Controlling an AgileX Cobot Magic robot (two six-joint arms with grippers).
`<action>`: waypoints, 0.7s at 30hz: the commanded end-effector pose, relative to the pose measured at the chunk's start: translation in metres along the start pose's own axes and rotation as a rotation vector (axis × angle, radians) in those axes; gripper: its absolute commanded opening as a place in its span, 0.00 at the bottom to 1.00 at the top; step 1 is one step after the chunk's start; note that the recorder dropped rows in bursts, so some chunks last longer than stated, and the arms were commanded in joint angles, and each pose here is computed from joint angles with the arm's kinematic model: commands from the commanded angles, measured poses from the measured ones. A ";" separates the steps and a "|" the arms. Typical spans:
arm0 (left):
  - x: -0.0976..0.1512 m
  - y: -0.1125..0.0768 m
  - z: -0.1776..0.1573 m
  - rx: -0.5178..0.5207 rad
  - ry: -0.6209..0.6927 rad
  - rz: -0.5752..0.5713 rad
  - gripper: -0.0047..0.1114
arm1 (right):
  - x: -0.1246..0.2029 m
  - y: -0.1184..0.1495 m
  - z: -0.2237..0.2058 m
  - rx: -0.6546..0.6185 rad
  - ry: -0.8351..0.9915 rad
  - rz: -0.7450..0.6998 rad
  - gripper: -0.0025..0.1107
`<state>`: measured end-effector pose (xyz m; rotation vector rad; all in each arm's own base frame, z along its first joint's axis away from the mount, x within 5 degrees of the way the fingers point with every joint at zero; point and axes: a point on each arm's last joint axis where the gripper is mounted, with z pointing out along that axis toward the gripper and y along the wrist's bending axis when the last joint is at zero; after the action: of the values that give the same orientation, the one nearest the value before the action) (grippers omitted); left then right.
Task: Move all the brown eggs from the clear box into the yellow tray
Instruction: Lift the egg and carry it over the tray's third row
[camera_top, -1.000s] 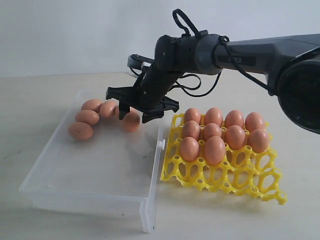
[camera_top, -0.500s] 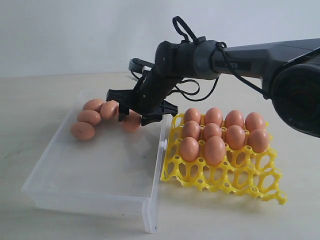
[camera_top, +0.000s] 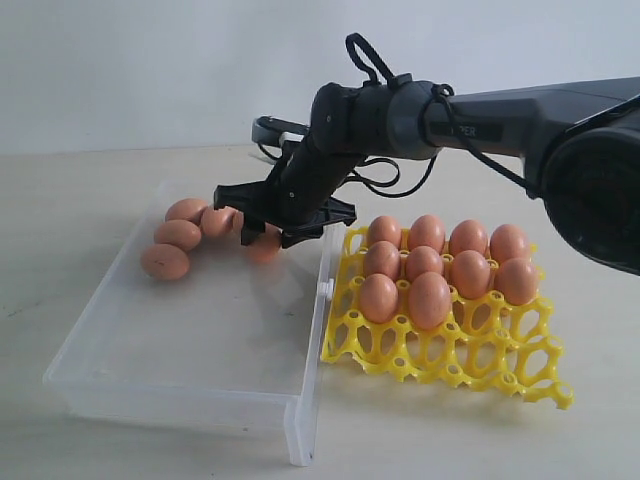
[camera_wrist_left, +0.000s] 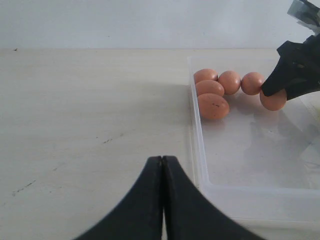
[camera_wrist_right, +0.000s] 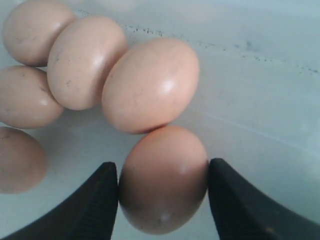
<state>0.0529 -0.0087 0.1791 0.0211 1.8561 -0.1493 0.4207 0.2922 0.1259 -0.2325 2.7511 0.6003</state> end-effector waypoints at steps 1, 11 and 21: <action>-0.002 0.000 -0.001 0.000 -0.014 0.000 0.04 | -0.003 0.008 -0.010 0.018 -0.039 -0.088 0.02; -0.002 0.000 -0.001 0.000 -0.014 0.000 0.04 | -0.011 0.044 -0.060 0.024 -0.161 -0.238 0.02; -0.002 0.000 -0.001 0.000 -0.014 0.000 0.04 | 0.019 0.055 -0.101 0.035 -0.188 -0.366 0.02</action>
<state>0.0529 -0.0087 0.1791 0.0211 1.8561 -0.1493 0.3734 0.3035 0.2147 -0.5925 2.5093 0.4662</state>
